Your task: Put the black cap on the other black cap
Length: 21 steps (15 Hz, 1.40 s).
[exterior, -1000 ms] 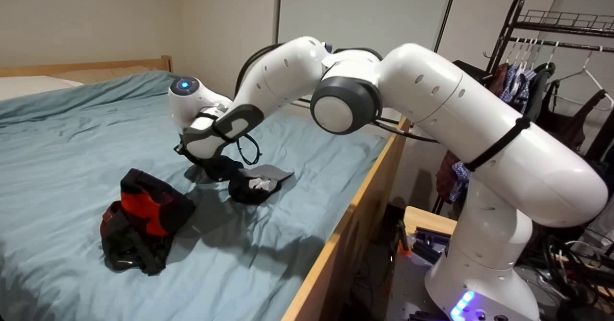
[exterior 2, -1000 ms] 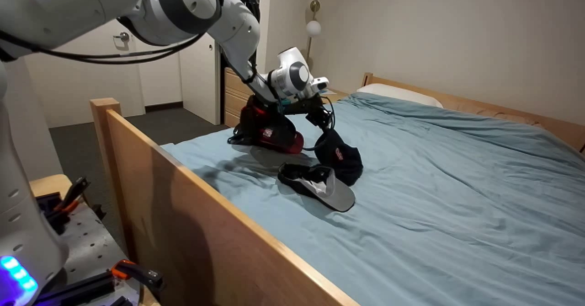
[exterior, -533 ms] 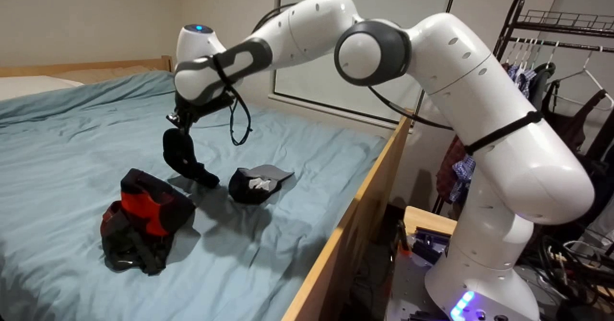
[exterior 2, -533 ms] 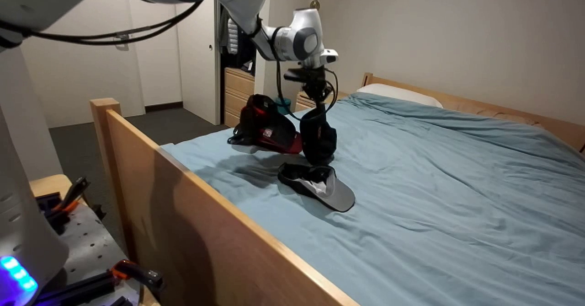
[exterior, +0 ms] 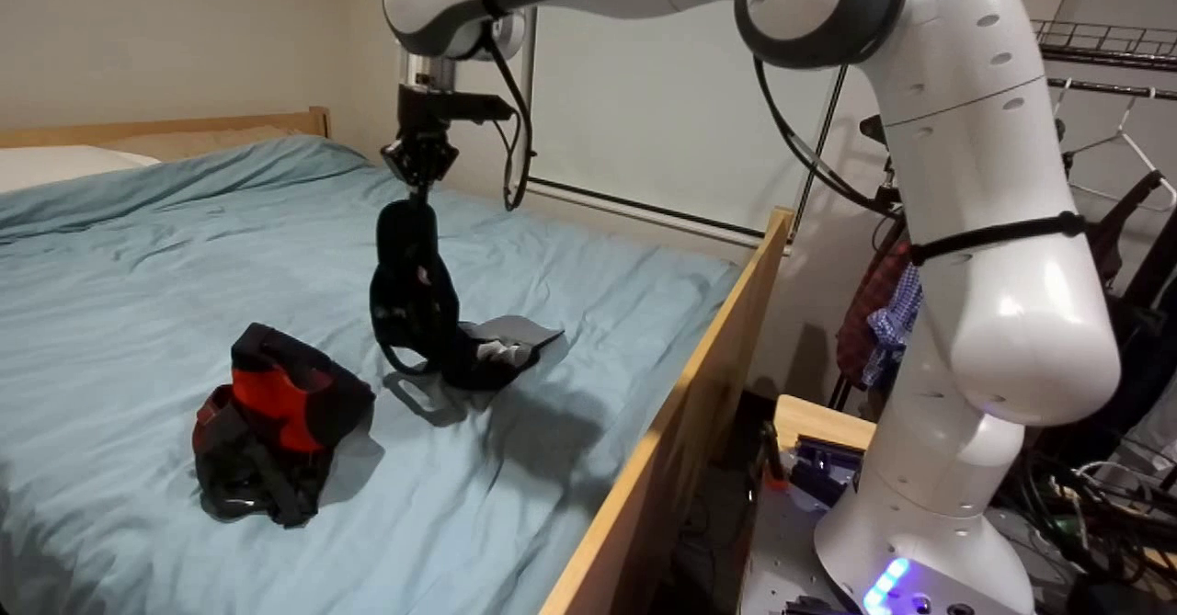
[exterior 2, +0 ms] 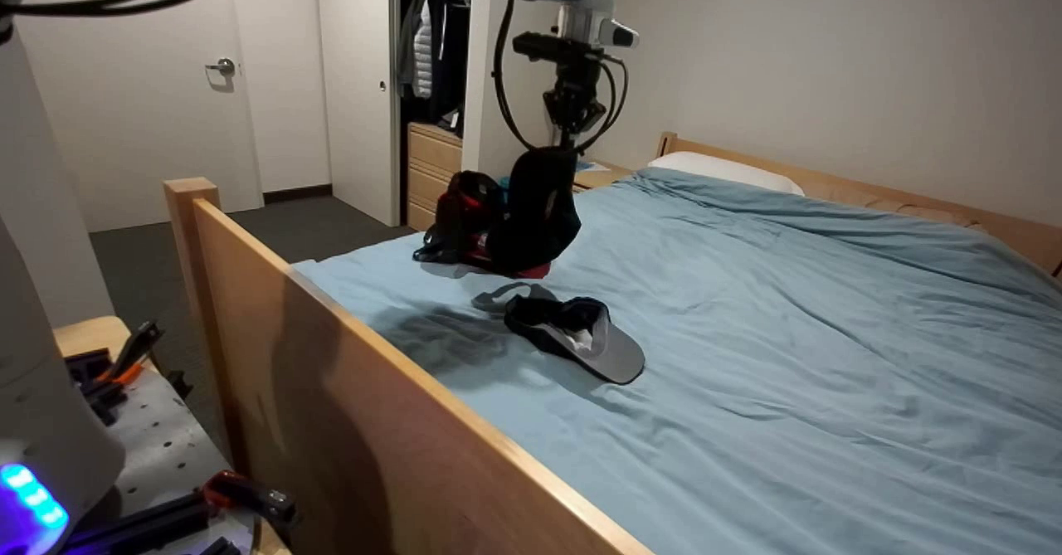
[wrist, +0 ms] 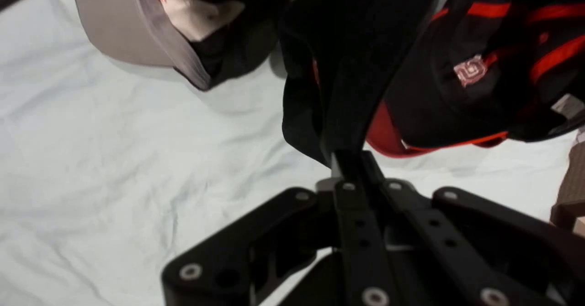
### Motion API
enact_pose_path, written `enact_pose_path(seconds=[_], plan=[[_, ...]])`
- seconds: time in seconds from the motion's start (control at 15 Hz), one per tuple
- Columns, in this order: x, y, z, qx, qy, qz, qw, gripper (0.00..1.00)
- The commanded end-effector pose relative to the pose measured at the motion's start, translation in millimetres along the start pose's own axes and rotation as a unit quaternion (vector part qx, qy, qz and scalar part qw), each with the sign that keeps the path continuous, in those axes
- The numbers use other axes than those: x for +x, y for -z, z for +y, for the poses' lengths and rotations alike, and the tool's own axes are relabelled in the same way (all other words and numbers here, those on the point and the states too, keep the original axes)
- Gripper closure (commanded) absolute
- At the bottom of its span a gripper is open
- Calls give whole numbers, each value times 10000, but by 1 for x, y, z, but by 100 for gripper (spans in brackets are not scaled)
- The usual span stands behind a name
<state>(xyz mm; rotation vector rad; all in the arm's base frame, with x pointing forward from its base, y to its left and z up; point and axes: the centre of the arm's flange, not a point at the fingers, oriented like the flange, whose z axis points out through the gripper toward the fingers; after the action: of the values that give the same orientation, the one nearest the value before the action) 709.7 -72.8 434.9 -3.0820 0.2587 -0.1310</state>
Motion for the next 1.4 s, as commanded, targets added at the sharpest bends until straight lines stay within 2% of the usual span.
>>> enact_pose_path(seconds=[0.0, 0.27, 0.4, 0.53, 0.6, 0.8, 1.07, 1.33], plan=[[-30, -14, 39, 438, -225, -895, 9948, 95], [-40, -85, 77, 933, -581, -1833, 9769, 95], [-41, -116, 102, 1064, -759, -1826, 9745, 95], [-40, -140, 129, 1267, -950, -1511, 9758, 95], [-37, -148, 143, 1503, -1031, -1214, 9757, 95], [-28, -159, 175, 1899, -1247, -564, 9722, 95], [-19, -136, 187, 2389, -1027, 261, 9652, 95], [-18, -107, 188, 2608, -768, 833, 9587, 95]])
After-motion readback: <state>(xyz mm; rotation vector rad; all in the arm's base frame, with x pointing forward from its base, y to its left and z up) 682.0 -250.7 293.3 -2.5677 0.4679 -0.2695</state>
